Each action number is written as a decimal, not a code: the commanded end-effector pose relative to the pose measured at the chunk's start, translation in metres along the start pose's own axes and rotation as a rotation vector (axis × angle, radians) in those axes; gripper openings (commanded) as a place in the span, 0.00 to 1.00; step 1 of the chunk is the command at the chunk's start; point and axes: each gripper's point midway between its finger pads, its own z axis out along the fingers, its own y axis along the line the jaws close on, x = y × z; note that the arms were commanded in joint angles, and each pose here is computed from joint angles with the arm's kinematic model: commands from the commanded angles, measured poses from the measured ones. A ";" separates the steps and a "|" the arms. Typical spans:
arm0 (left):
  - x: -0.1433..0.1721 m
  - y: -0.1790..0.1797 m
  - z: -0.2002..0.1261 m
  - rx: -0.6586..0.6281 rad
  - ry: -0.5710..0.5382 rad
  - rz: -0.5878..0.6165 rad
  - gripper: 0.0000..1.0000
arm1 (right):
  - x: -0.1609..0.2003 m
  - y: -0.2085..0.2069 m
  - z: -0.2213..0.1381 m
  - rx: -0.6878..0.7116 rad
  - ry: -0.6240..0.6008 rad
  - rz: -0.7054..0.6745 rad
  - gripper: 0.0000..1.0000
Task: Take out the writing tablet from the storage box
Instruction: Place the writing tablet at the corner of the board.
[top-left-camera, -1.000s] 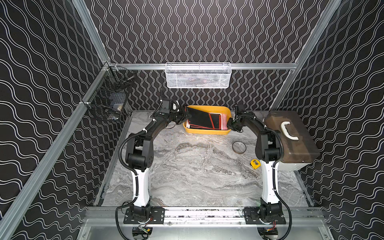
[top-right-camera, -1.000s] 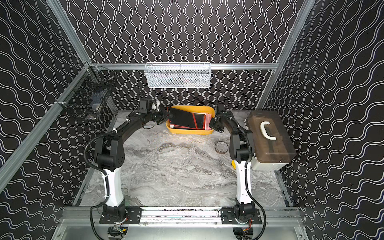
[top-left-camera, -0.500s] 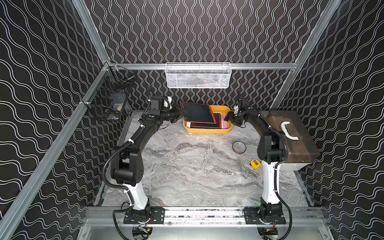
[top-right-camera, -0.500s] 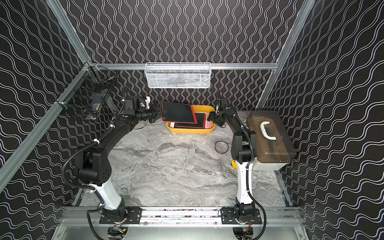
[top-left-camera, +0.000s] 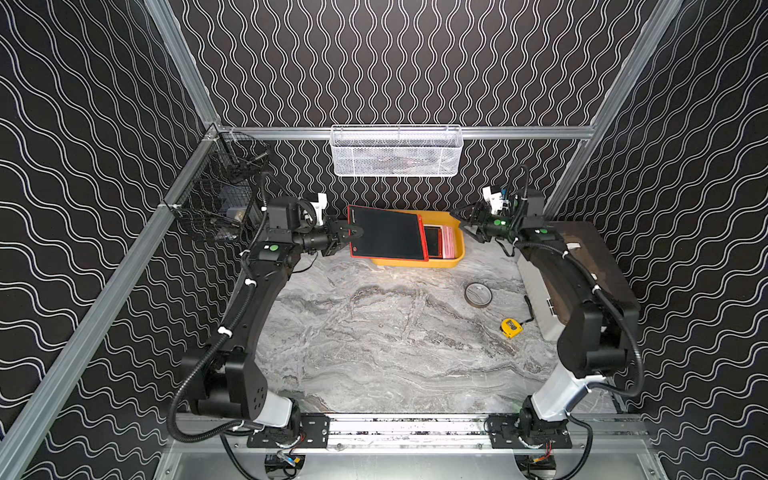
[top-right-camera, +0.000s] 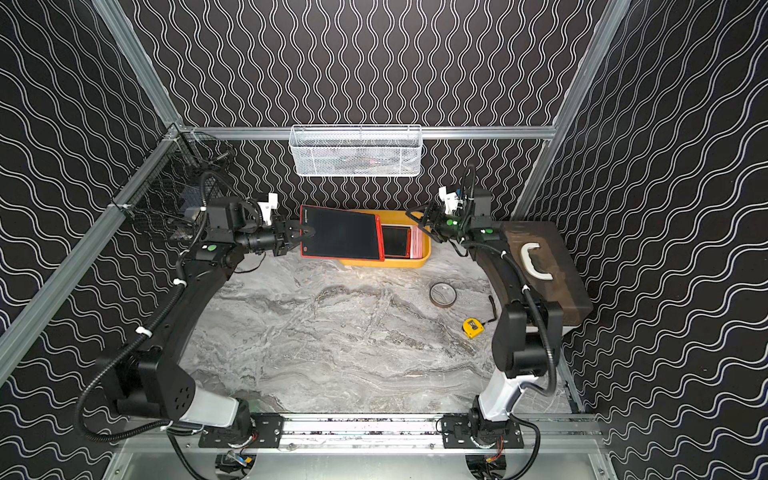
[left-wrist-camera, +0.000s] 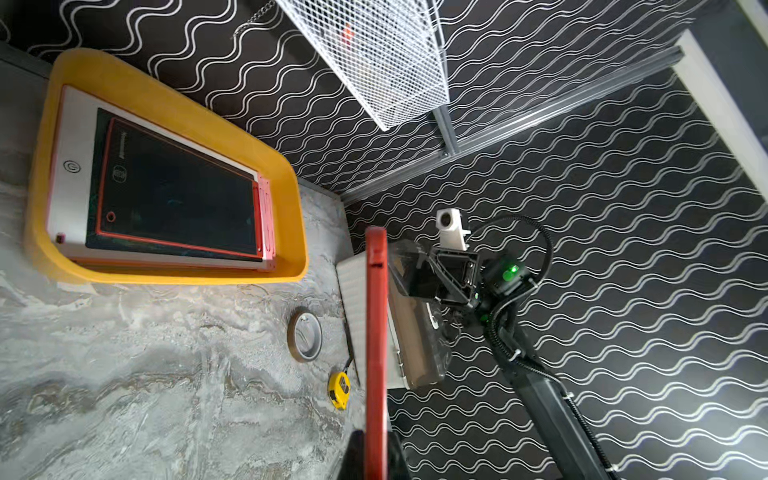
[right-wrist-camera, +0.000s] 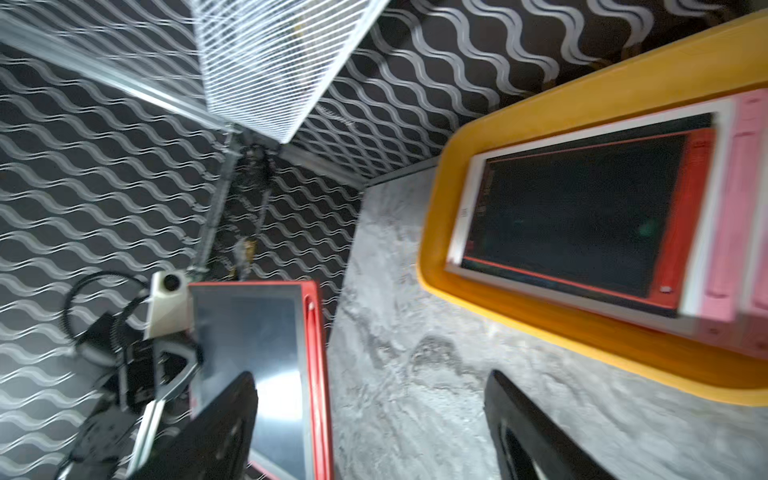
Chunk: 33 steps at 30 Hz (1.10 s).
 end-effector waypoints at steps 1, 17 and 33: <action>0.002 -0.040 -0.011 0.136 0.001 0.042 0.00 | 0.012 0.043 -0.007 -0.160 0.027 -0.038 0.86; 0.041 -0.095 -0.028 0.347 0.046 0.063 0.00 | 0.081 0.100 -0.012 -0.132 0.066 -0.095 0.76; 0.055 -0.103 -0.024 0.363 0.080 0.091 0.00 | 0.093 0.137 -0.052 -0.211 -0.007 -0.026 0.25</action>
